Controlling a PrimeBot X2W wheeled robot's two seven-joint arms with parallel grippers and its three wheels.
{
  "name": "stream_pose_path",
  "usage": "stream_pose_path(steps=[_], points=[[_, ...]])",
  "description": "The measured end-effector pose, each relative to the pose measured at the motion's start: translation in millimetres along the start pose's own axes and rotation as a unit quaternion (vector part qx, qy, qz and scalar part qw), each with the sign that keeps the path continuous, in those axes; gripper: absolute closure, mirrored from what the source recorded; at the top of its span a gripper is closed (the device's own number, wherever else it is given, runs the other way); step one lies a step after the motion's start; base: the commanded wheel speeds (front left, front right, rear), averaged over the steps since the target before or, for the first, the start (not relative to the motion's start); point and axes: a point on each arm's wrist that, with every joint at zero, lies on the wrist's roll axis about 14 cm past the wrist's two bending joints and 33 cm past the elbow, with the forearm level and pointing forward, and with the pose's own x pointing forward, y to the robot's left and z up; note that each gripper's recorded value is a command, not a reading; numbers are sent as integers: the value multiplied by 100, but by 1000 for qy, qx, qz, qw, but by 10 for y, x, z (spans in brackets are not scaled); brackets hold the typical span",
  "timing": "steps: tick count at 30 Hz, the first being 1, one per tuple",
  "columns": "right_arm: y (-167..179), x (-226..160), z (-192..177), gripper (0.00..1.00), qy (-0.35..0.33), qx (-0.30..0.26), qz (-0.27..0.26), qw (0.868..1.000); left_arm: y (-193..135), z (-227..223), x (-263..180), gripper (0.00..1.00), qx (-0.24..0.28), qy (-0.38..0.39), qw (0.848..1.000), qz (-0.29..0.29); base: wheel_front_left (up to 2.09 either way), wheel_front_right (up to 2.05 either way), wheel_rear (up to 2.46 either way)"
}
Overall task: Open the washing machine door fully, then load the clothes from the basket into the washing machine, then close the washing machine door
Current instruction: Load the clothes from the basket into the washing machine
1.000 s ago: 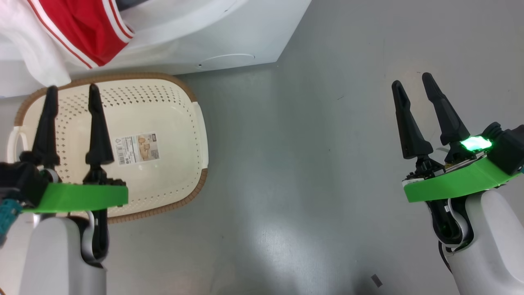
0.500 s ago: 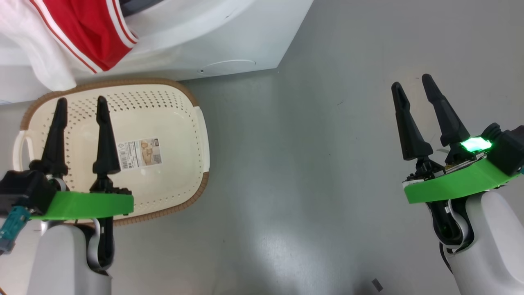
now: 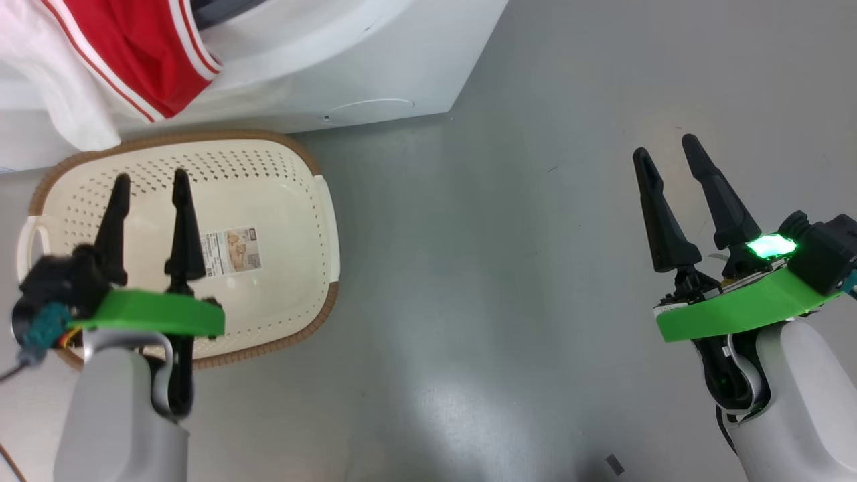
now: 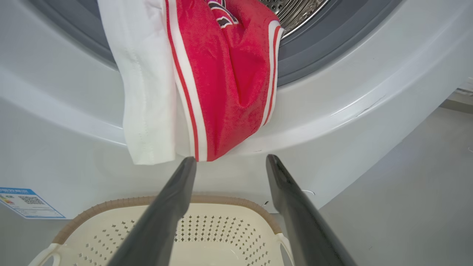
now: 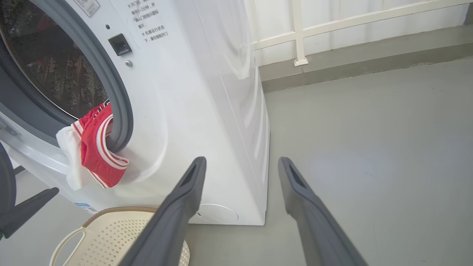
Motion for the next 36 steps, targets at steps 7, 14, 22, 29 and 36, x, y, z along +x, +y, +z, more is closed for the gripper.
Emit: stream_pose_path(steps=[7,14,22,29,36], points=[[-28,-8,-45,0,6,-1,-4,1000,87,-207,268,0,-9,42,999,8,0,0,0],[-95,-21,-100,0,12,0,-15,1000,114,-295,608,0,-16,66,998,9,0,0,0],[-185,-39,-134,0,16,-3,-28,999,228,-419,765,0,-21,91,995,24,0,0,0],[-192,-8,-186,0,19,-1,-28,999,232,-312,910,0,-22,81,996,24,0,0,0],[-168,40,-186,0,17,-1,-23,1000,216,-277,983,0,-20,80,996,22,0,0,0]])
